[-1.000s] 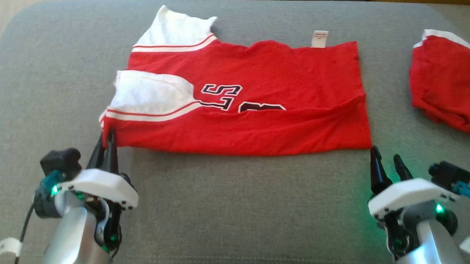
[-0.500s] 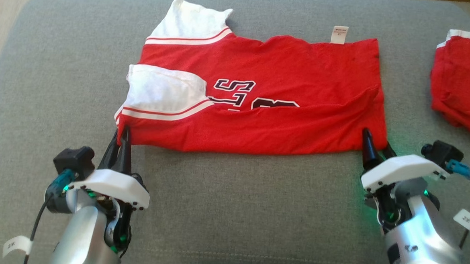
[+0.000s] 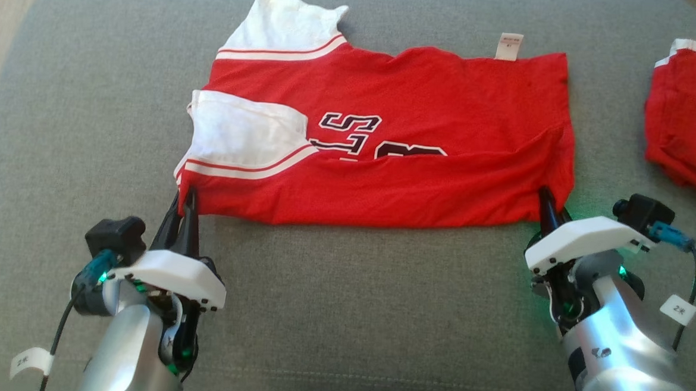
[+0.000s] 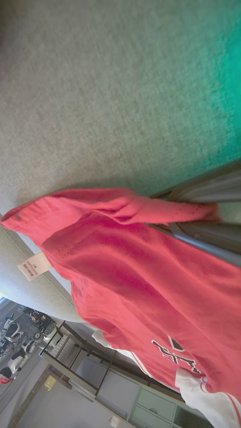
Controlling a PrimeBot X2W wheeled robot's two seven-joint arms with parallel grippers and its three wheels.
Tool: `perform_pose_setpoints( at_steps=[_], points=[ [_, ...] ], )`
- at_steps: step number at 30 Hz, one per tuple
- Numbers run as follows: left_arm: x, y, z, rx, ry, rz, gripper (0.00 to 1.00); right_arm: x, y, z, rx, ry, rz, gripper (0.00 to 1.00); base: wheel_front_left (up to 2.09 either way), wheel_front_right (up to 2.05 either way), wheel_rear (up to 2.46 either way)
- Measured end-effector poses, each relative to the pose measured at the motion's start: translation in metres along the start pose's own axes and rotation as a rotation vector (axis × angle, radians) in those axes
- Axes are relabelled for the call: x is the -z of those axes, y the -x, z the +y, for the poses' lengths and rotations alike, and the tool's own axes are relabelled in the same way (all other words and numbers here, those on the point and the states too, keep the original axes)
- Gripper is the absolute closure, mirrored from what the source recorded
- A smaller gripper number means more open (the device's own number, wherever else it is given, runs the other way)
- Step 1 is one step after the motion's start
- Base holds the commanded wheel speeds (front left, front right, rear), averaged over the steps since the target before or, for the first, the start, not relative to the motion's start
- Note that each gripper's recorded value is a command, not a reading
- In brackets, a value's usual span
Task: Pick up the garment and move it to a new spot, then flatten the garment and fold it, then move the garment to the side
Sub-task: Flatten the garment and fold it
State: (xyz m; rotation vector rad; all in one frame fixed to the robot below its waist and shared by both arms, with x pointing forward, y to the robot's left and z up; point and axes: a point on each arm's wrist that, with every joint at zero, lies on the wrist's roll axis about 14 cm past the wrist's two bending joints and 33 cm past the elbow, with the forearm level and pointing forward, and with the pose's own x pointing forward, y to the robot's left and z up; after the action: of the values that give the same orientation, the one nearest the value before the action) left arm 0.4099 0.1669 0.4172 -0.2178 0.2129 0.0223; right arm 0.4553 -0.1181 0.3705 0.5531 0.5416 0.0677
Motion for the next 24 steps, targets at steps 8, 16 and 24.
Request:
perform_pose_setpoints(
  at_steps=[8,16,24],
  points=[
    [-0.005,0.008,-0.004,0.013,-0.002,-0.013,1.0,-0.006,0.016,-0.008,0.023,0.024,-0.028,1.0,0.0,0.0,0.0],
    [0.015,0.038,-0.002,0.029,0.002,0.03,1.0,-0.001,0.044,-0.034,0.064,0.054,0.007,1.0,0.0,0.0,0.0],
    [0.041,0.07,-0.004,0.08,-0.039,0.113,1.0,0.007,0.065,-0.048,0.06,0.112,0.105,1.0,0.0,0.0,0.0]
  ],
)
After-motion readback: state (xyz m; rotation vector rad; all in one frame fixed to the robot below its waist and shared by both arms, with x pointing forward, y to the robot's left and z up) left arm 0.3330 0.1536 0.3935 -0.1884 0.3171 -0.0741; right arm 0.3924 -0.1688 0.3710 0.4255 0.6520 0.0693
